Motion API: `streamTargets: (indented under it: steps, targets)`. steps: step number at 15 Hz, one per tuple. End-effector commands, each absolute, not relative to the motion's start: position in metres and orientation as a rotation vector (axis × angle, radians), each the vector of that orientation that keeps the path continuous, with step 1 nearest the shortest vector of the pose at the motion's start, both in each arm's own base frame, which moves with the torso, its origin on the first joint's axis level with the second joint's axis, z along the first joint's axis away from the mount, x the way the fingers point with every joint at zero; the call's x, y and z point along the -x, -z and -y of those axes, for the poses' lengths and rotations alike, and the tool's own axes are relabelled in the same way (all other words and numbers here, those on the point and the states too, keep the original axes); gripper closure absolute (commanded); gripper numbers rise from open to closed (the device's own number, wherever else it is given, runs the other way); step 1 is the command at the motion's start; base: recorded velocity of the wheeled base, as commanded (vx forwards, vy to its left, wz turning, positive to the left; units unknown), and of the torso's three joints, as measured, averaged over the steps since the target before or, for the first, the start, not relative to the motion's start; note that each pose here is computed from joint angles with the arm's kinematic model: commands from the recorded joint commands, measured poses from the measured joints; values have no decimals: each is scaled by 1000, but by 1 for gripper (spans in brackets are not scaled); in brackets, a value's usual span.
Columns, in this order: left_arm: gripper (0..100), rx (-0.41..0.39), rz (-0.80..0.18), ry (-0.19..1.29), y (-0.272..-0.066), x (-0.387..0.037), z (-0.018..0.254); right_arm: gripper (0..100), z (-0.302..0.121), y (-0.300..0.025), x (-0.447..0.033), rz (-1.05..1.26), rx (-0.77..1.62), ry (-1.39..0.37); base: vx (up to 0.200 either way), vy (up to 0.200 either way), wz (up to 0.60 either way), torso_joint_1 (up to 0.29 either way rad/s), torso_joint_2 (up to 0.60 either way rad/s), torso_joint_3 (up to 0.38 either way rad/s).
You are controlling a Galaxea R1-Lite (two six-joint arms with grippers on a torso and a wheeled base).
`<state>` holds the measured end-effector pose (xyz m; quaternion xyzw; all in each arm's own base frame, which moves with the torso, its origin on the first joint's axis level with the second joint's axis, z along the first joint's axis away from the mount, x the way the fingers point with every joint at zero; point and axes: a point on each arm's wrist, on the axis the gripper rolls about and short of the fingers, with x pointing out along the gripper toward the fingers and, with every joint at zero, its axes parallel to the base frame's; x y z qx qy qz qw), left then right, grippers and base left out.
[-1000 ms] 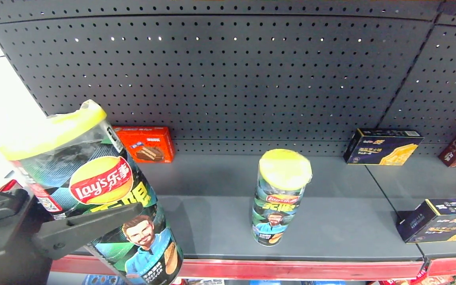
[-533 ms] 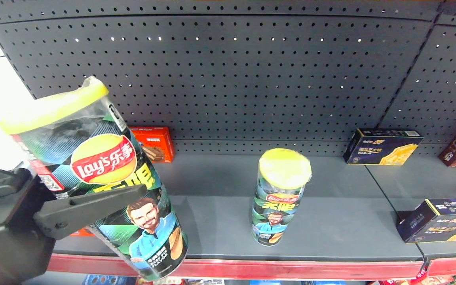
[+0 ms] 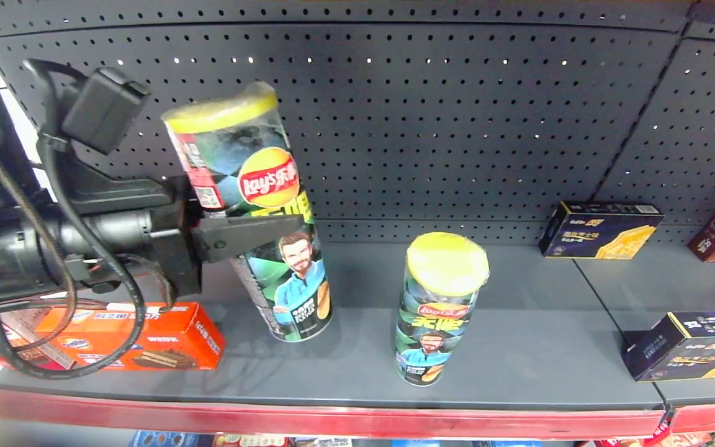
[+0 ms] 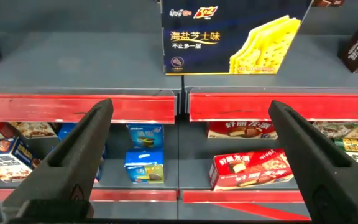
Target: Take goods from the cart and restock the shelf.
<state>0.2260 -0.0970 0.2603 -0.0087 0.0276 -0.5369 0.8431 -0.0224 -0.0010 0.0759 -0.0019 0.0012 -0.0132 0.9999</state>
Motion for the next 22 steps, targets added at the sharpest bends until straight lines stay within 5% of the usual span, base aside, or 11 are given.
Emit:
streamTargets:
  steps: [1, 8, 13, 22]
  targets:
    - [100, 22, -120, 1185, -245, -249, 111, 0, 1, -76, 22, -2, 5, 25, 0, 0, 0, 0, 0, 0]
    - [100, -58, -93, 1018, -236, -319, 126, 0, 1, -76, 22, -3, 5, 26, 0, 0, 0, 0, 0, 0]
    - [100, -168, 5, 1094, -229, -373, 151, 0, 1, -76, 22, -3, 5, 26, 0, 0, 0, 0, 0, 0]
    - [100, -171, 29, 1200, -202, -415, 187, 0, 1, -76, 22, -2, 5, 26, 0, 0, 0, 0, 0, 0]
